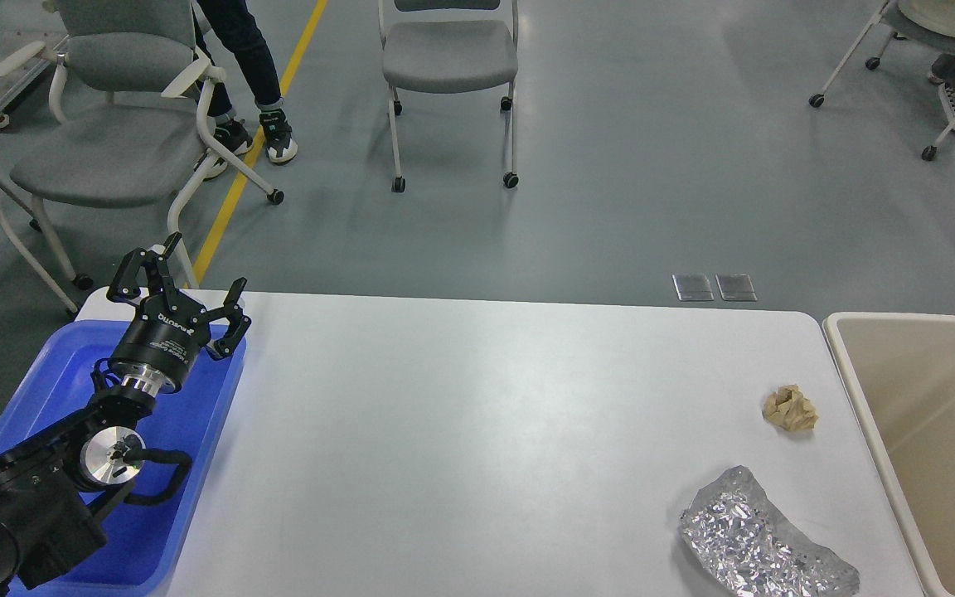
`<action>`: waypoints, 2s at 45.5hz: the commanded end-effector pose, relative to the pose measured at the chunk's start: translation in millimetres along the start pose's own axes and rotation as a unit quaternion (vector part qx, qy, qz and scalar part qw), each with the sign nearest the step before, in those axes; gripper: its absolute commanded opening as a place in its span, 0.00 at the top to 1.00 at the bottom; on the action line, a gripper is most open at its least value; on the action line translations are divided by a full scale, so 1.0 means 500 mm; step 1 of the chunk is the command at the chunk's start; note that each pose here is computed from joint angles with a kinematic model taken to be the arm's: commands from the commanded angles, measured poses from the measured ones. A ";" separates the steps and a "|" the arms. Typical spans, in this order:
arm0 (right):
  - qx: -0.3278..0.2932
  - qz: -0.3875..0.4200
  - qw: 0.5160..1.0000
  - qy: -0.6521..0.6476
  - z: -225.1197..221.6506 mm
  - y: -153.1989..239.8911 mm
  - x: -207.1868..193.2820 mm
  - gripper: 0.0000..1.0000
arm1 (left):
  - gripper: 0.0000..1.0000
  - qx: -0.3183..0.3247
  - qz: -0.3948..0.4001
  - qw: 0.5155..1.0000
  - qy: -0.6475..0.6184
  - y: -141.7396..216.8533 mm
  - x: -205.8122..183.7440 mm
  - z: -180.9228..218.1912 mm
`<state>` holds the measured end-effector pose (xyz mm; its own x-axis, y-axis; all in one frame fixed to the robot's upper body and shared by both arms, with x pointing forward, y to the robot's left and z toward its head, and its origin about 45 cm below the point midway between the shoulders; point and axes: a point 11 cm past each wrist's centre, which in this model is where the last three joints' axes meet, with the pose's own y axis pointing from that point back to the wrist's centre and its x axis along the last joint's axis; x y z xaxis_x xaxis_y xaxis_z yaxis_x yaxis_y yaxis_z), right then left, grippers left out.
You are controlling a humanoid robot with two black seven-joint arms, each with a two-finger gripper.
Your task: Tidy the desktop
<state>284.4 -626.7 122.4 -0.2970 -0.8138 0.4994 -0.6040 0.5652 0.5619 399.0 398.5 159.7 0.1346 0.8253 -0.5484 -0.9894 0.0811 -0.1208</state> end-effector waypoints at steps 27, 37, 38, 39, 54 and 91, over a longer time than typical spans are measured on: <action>-0.037 0.000 0.999 -0.002 0.090 0.007 -0.027 0.69 | 0.02 0.000 0.000 1.000 0.000 0.000 0.000 0.000; -0.044 0.000 0.999 -0.026 0.111 0.010 -0.028 0.19 | 0.02 0.000 0.001 1.000 0.000 0.001 0.001 -0.001; -0.044 0.001 0.999 -0.028 0.111 0.010 -0.029 0.17 | 0.02 0.000 0.000 1.000 -0.001 0.000 0.000 0.000; -0.044 -0.001 0.999 -0.030 0.112 0.010 -0.032 0.15 | 0.02 0.000 0.000 1.000 0.000 0.000 0.000 0.000; -0.041 0.002 0.998 -0.052 0.109 0.009 -0.035 0.02 | 0.02 0.000 0.000 1.000 0.000 0.000 0.000 0.000; -0.005 0.015 0.988 -0.156 0.055 0.003 -0.015 0.00 | 0.02 0.000 0.001 1.000 0.000 0.001 0.001 -0.001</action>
<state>256.2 -618.0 88.1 -0.4222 -0.8149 0.3970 -0.5613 0.5789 0.5914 398.7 398.6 159.3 0.1342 0.8254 -0.5483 -0.9895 0.0813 -0.1199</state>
